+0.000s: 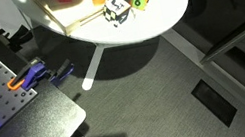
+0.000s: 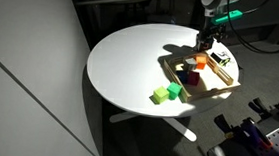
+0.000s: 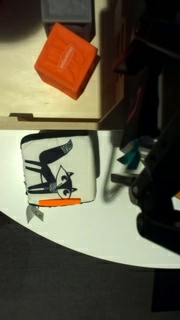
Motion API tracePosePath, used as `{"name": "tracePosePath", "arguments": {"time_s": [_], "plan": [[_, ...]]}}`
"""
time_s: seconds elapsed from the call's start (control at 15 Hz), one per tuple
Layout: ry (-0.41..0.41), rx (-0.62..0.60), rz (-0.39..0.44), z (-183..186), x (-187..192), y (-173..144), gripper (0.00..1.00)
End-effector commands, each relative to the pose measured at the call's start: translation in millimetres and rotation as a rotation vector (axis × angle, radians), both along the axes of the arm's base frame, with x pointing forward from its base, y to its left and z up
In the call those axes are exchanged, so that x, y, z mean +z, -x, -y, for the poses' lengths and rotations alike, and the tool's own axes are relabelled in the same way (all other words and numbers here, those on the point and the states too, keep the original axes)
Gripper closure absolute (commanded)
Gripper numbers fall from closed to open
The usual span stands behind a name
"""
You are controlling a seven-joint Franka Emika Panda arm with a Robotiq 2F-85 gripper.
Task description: Remove the block with a black square image on top from the wooden tray and place it on the table
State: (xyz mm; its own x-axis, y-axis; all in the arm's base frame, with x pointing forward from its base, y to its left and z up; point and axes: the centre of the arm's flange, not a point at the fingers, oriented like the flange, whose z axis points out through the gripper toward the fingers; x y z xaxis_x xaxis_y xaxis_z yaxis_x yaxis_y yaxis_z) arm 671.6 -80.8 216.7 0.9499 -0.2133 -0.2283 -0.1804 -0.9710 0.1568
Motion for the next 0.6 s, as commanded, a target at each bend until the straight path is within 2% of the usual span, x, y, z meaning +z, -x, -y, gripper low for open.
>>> {"name": "tracePosePath", "arguments": {"time_s": [0.0,0.53], "plan": [[0.021,0.000,0.012,-7.9,15.8,-10.5,0.00],[-0.046,0.097,-0.012,-45.9,38.4,8.7,0.00]]}}
